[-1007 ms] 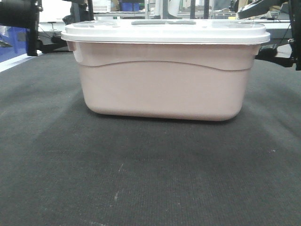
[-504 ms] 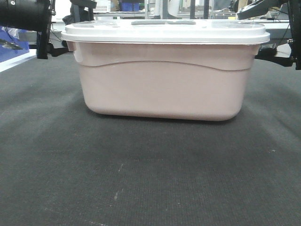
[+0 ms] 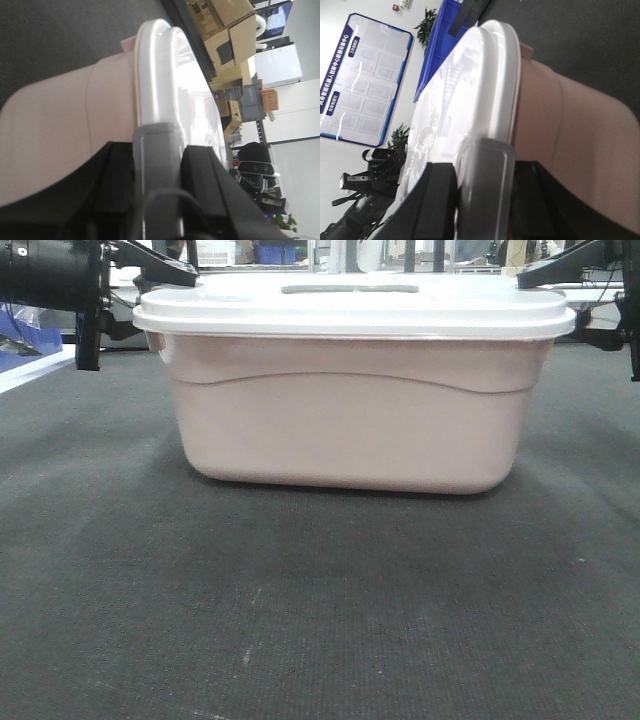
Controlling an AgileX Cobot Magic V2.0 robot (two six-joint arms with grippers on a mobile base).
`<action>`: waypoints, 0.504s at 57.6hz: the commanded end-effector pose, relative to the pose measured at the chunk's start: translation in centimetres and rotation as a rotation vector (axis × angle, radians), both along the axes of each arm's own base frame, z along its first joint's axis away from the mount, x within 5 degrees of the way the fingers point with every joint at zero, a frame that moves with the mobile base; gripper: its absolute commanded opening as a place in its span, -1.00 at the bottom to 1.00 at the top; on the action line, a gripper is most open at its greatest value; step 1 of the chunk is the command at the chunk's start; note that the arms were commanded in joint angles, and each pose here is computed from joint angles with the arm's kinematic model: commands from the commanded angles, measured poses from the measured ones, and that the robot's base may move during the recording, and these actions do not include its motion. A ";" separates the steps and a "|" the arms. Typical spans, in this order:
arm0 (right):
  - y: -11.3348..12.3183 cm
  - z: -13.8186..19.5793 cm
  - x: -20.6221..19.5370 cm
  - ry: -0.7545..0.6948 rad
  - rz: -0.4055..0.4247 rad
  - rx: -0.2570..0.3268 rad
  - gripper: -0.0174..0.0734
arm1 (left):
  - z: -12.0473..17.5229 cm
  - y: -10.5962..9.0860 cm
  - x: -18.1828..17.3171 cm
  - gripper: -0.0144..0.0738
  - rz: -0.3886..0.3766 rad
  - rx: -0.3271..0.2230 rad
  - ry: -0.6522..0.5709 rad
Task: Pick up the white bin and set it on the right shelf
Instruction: 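Close both grippers on the grey lid clips at the bin's ends, then lift the pink bin off the table with both grippers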
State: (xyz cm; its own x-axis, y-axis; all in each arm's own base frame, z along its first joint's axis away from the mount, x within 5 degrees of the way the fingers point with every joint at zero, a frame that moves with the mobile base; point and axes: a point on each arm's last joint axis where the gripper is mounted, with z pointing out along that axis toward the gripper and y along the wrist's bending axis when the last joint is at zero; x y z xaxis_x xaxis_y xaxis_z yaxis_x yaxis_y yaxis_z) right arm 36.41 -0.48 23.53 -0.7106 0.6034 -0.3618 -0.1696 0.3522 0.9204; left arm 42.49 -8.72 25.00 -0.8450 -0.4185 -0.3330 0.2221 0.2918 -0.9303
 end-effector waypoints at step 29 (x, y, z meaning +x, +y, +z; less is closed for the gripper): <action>1.3 7.7 -2.1 -0.315 0.154 0.162 -0.46 | 9.1 -1.6 -2.6 -0.96 -0.282 -0.180 -0.297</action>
State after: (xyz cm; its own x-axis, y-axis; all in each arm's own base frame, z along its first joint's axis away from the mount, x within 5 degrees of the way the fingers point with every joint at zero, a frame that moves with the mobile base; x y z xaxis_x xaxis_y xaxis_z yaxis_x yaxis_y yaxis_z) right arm 36.30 -0.52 24.61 -0.7045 0.5928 -0.3902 -0.2101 0.3509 0.9125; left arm 43.08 -8.68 27.53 -0.8235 -0.3949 -0.4074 0.3226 0.2648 -0.9087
